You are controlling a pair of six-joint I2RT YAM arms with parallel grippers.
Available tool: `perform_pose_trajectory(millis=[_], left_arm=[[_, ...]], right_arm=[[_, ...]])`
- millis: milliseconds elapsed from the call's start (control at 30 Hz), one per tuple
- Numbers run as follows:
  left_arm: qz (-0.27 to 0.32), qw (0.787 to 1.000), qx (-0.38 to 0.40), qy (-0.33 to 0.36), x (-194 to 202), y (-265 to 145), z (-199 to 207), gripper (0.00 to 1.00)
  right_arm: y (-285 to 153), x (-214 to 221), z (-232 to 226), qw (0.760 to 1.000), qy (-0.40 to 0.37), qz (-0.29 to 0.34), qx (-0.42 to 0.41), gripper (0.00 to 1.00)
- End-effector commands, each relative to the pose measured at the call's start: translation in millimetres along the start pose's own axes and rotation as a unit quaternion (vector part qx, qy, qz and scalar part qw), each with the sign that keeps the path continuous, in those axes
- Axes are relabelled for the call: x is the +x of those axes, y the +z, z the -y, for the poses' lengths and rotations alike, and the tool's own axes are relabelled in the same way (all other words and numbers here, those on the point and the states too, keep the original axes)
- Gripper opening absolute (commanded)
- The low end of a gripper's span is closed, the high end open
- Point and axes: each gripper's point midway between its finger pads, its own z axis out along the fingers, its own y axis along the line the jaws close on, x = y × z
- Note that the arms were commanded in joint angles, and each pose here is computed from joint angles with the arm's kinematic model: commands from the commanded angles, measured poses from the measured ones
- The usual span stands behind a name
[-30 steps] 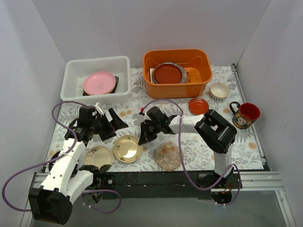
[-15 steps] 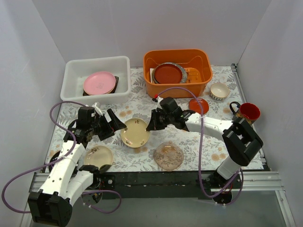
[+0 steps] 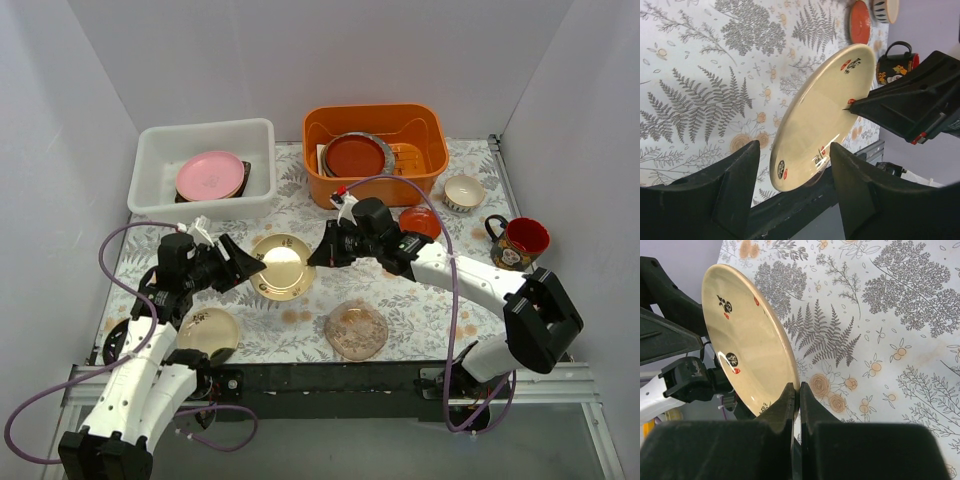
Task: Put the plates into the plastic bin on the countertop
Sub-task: Pick up the plate at the center of the board, then place the plate in the plastic bin.
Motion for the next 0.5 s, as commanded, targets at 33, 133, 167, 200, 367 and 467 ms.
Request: perform_pose_trajectory(millis=[33,133,167,200,367,467], left_arm=[[0.001,0.999,0.035,0.010,-2,-1,13,0.53],[-0.001,0.999,0.040,0.008,-1,0,13,0.49],[0.000,0.999,0.043,0.008,-1,0,14,0.49],[-0.002,0.999,0.046,0.007,0,0,15,0.49],[-0.005,0.999,0.048,0.002,2,3,13,0.13],[-0.009,0.999,0.046,-0.002,4,5,11,0.00]], right_arm=[[-14,-24,-32,0.997,-0.009,0.046,-0.054,0.01],[-18,-27,-37,0.997,-0.010,0.053,-0.062,0.01],[-19,-27,-37,0.997,-0.009,0.052,-0.063,0.01],[-19,-28,-38,0.996,-0.009,0.054,-0.064,0.01],[-22,-30,-41,0.996,-0.011,0.058,-0.069,0.01],[-21,-30,-41,0.996,-0.011,0.057,-0.067,0.01]])
